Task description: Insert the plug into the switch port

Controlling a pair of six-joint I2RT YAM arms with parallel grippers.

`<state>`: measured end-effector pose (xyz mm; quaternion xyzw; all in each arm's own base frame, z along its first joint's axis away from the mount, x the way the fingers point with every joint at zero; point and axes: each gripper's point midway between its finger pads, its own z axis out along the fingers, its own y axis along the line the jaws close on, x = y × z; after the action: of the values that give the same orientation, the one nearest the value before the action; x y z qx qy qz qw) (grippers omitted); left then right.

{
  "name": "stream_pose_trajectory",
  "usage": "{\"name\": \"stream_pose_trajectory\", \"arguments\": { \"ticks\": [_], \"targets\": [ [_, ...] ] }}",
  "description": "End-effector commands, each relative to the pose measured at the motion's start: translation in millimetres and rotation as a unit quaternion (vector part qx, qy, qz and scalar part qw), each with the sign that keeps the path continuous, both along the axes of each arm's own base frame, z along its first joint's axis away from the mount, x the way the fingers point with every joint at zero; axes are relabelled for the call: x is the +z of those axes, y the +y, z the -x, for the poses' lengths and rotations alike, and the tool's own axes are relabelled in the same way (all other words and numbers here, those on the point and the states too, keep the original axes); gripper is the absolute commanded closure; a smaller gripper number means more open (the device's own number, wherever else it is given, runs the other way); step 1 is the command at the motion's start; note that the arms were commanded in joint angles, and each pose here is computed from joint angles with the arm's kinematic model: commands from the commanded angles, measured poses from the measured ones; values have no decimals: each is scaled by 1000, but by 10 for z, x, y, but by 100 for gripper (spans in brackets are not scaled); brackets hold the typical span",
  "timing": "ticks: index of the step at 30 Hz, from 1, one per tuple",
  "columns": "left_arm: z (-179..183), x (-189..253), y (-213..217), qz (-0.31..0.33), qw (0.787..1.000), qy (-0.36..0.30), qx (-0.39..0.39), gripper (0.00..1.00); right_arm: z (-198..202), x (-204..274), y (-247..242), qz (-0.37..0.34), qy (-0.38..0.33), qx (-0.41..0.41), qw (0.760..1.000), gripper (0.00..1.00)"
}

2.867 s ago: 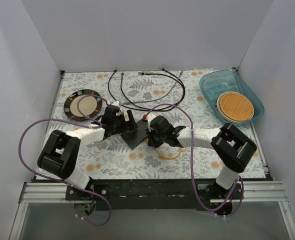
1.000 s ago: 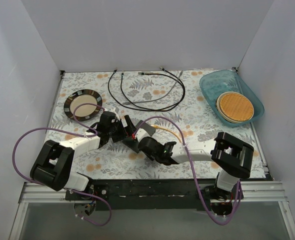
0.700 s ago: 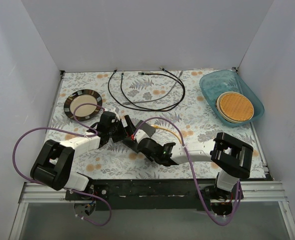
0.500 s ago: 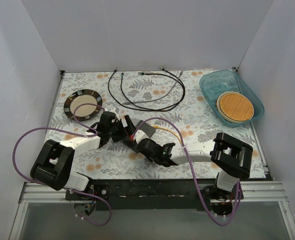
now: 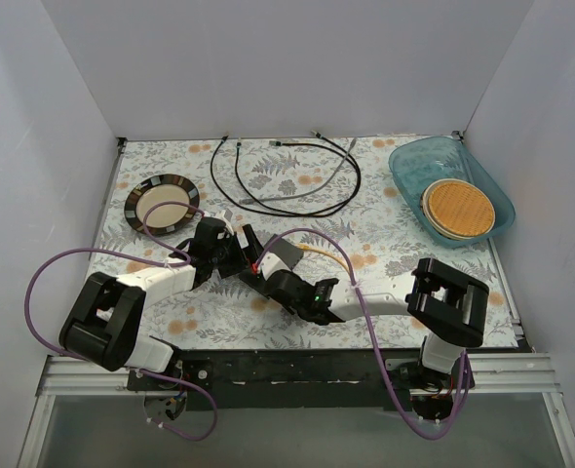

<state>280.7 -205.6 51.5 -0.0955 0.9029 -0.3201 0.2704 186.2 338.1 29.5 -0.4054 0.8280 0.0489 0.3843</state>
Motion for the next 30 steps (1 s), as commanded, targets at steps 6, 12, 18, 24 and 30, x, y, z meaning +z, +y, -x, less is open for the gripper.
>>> {"name": "stream_pose_trajectory", "arguments": {
  "ticks": [6, 12, 18, 24, 30],
  "targets": [
    [35, -10, -14, 4, 1000, 2, -8, 2, -73, 212, 272, -41, -26, 0, 999, 99],
    [35, -11, -24, 6, 1000, 3, -10, 2, -36, 222, 303, -43, -28, 6, 999, 99],
    [28, -8, -36, 9, 1000, 5, -11, 2, -29, 270, 333, -50, -36, 6, 998, 99],
    [36, -23, -33, 7, 1000, 6, -13, 2, -89, 284, 311, -43, -51, -8, 998, 99],
    [60, -53, -35, 3, 1000, 8, -20, 3, -132, 307, 368, -49, -59, -14, 997, 99]
  ]
}}
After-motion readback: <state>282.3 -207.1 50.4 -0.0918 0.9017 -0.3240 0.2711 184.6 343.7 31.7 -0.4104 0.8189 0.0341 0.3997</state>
